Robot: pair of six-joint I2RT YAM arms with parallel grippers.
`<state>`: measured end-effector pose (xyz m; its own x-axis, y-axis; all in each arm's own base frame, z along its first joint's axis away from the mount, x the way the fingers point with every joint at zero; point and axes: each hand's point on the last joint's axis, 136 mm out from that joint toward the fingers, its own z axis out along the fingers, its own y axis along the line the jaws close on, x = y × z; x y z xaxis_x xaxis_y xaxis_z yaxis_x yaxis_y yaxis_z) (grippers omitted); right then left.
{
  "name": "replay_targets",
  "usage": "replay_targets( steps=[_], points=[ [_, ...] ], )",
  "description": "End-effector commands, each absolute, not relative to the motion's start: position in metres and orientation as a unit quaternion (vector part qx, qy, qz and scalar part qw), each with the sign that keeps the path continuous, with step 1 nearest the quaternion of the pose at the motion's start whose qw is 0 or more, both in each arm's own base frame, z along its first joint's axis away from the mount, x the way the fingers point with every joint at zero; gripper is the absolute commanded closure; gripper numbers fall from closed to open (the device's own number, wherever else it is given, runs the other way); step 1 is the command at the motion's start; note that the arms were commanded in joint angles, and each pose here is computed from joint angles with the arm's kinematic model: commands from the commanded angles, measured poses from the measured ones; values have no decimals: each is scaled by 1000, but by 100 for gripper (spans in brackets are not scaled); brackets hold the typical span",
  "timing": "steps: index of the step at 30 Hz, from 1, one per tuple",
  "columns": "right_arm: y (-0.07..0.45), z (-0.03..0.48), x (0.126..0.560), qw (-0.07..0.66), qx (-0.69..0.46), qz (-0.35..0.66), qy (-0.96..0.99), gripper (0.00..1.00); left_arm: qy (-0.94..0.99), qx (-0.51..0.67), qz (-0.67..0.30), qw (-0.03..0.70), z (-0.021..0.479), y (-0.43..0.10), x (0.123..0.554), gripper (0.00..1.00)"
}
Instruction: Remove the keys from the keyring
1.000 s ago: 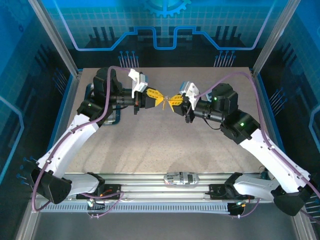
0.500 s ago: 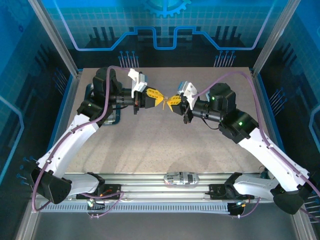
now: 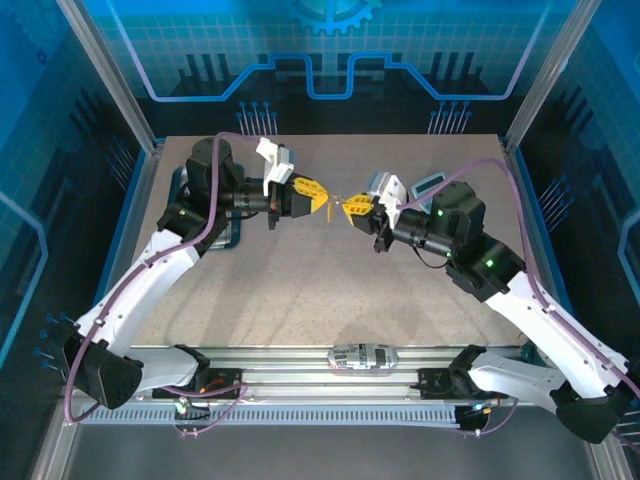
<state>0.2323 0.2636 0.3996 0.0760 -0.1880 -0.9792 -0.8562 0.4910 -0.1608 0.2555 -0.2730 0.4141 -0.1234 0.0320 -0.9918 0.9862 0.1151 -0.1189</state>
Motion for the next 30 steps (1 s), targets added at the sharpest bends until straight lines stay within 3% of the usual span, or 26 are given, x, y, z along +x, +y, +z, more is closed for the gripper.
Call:
replay_targets(
  steps=[1,17,18,23,30],
  points=[
    [264,414,223,626,-429,280,588,100,558,442,-492,502,426,-266,251,100],
    [261,419,220,632,-426,274,587,100,559,430,-490,512,429,-263,252,100],
    [260,420,221,632,-425,273,588,100,562,428,-485,515,428,-262,254,88],
    [260,421,223,630,-423,269,593,100,544,431,-483,534,429,-261,248,59],
    [262,422,225,629,-419,271,596,100,559,442,-502,490,426,-276,241,53]
  ],
)
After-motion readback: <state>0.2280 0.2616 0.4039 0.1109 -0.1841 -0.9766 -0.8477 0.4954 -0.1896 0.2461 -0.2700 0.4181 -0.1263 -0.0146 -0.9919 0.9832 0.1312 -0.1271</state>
